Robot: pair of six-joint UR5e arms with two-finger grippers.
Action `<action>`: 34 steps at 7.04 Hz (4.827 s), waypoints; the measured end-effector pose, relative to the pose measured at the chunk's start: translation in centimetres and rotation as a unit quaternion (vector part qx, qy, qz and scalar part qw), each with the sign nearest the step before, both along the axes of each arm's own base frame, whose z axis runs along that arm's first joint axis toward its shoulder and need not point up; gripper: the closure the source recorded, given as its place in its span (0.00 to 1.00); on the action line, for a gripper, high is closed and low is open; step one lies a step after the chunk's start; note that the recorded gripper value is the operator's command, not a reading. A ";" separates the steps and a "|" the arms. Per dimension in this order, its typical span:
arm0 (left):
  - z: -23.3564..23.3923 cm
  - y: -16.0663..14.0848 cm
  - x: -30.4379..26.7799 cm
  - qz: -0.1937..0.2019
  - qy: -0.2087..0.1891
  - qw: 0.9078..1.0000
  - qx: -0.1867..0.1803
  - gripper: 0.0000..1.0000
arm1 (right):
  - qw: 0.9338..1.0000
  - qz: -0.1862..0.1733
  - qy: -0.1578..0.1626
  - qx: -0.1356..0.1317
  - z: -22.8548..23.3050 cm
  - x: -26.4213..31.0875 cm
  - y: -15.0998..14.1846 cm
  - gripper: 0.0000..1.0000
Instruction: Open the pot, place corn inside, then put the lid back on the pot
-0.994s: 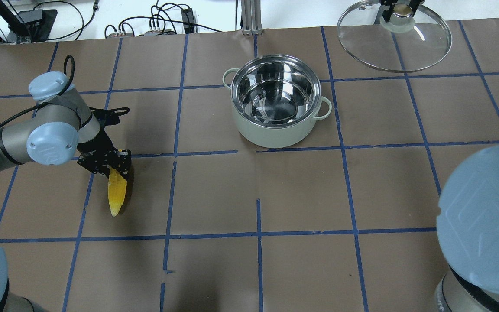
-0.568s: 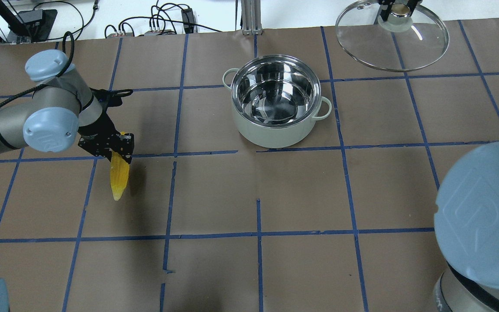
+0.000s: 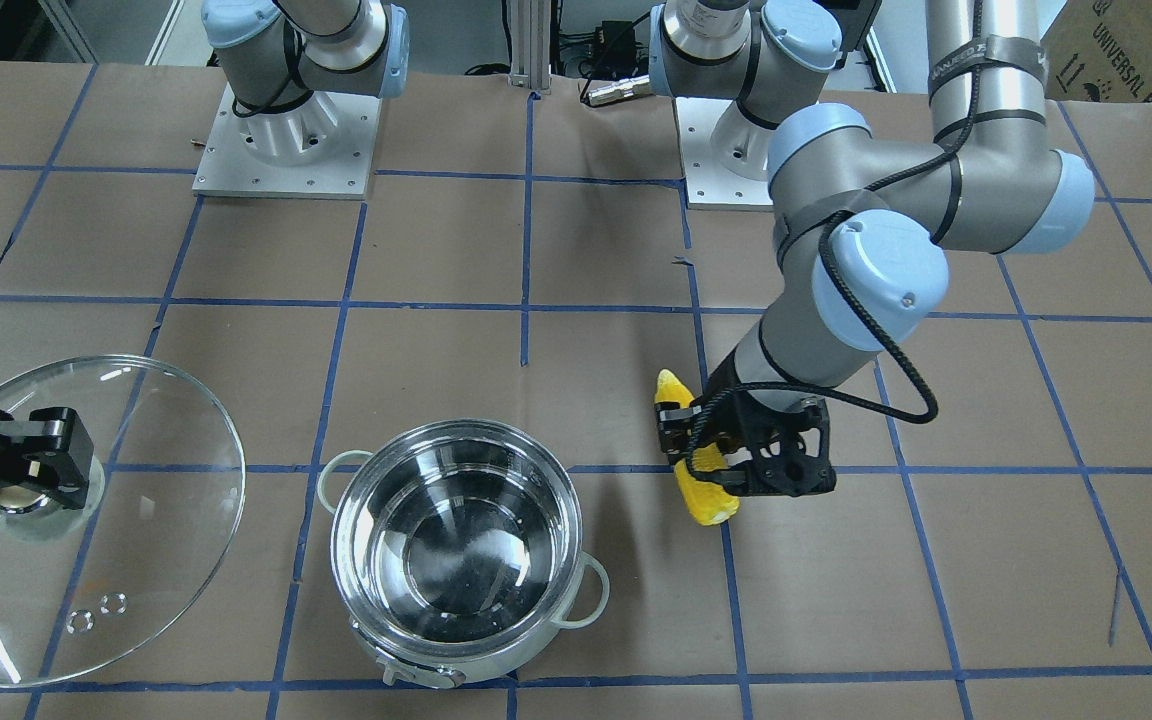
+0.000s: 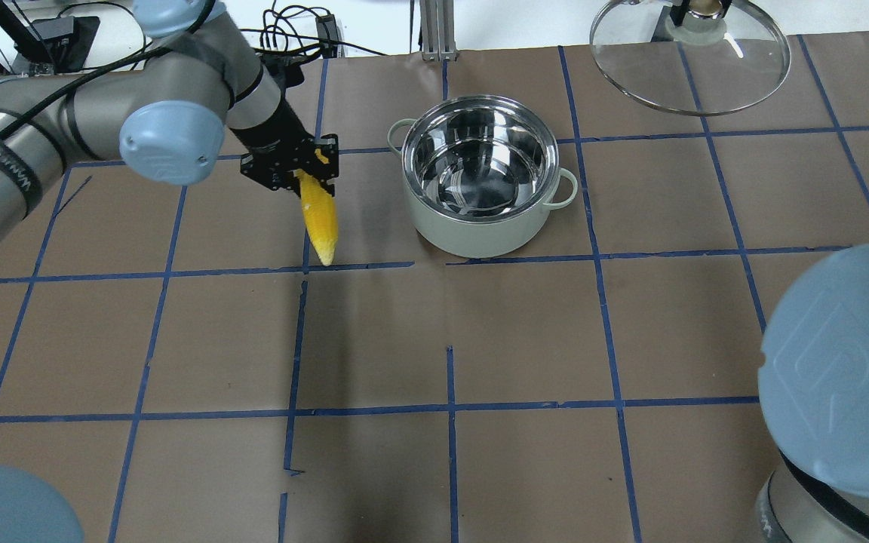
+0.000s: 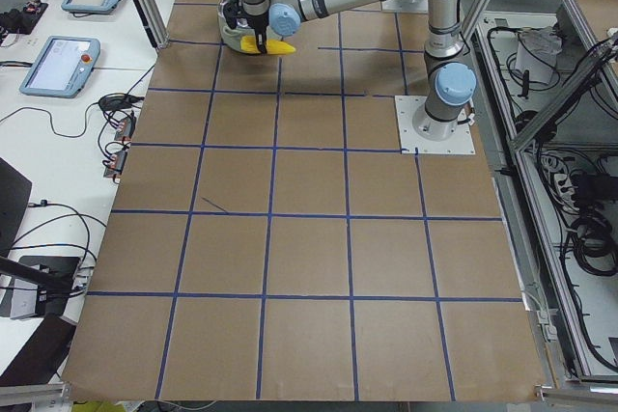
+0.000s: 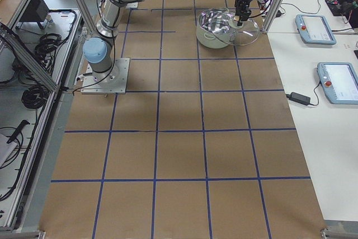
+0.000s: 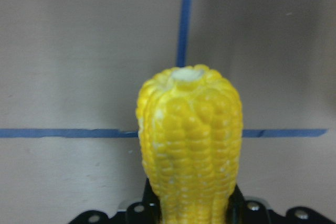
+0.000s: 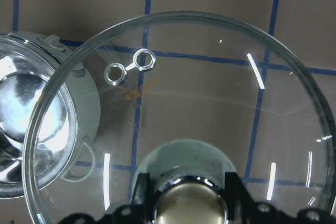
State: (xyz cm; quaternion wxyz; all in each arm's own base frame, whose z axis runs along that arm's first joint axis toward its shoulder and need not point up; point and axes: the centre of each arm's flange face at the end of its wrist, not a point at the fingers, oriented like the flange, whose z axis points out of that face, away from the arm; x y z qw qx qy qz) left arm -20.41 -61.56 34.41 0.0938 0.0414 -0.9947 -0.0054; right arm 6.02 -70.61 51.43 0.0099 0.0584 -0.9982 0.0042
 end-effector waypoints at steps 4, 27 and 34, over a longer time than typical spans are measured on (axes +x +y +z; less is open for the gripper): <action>1.8 -4.4 -14.2 -0.007 0.007 1.000 0.008 0.55 | 1.000 -0.002 0.000 0.000 -0.1 -0.2 -0.2 0.93; 17.2 11.1 8.3 -0.074 -0.105 0.992 0.012 0.00 | 1.000 -0.028 0.003 0.005 -13.5 24.8 0.3 0.96; 16.9 10.9 8.4 -0.077 -0.102 0.992 0.013 0.00 | 1.000 -0.025 0.002 -0.001 -14.7 25.3 1.2 0.96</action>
